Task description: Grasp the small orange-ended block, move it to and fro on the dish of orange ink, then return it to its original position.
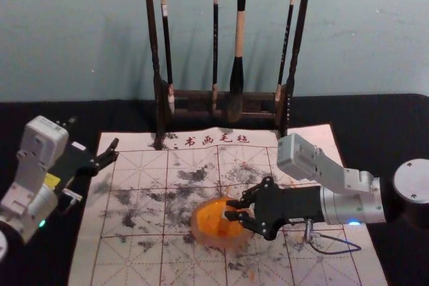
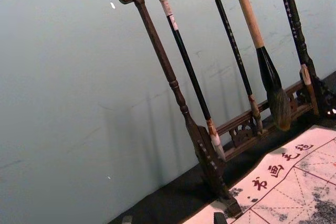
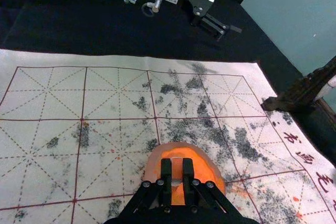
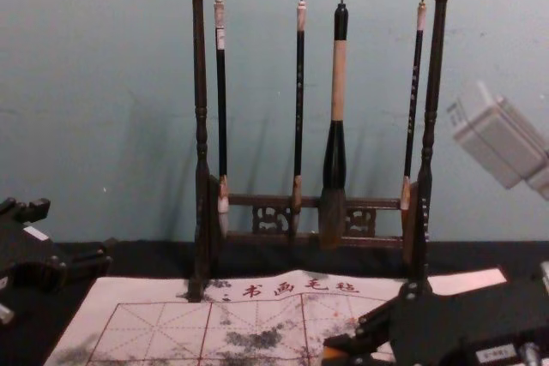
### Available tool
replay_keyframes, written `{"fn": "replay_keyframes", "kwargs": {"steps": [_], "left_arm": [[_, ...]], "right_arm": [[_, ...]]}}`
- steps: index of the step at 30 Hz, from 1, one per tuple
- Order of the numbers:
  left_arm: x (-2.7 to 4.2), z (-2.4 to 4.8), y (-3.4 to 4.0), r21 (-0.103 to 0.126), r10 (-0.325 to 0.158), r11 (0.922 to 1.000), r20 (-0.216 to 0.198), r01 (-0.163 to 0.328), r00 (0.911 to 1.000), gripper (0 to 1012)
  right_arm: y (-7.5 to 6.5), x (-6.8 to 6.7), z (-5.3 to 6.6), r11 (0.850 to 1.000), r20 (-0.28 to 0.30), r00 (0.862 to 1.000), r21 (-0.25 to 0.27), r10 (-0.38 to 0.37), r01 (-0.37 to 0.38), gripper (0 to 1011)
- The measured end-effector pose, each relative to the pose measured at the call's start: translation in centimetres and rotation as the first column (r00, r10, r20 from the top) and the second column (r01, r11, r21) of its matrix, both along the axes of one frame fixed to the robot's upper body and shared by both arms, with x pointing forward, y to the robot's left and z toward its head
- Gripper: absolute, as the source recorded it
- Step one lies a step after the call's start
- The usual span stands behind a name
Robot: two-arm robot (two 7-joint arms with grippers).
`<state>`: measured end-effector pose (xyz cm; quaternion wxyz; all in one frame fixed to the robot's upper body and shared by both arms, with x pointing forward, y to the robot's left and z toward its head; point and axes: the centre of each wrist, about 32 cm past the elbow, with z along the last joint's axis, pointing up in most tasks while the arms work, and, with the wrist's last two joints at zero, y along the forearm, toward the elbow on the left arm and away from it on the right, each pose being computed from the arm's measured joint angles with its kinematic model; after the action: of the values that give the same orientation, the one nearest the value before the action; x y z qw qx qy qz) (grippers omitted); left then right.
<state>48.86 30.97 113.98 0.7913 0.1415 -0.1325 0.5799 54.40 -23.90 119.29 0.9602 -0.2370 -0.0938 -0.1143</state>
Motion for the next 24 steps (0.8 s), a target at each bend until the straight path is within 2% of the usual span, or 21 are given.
{"fn": "replay_keyframes", "kwargs": {"steps": [13,24], "left_arm": [[0.0,0.0,0.0,0.0,0.0,1.0,0.0,0.0,1.0,1001],[0.0,0.0,0.0,0.0,0.0,1.0,0.0,0.0,1.0,1002]], "right_arm": [[0.8,0.9,-0.2,1.0,0.009,1.0,-0.012,-0.009,0.009,90],[0.8,1.5,0.0,0.999,0.02,0.999,-0.025,-0.044,0.045,90]]}}
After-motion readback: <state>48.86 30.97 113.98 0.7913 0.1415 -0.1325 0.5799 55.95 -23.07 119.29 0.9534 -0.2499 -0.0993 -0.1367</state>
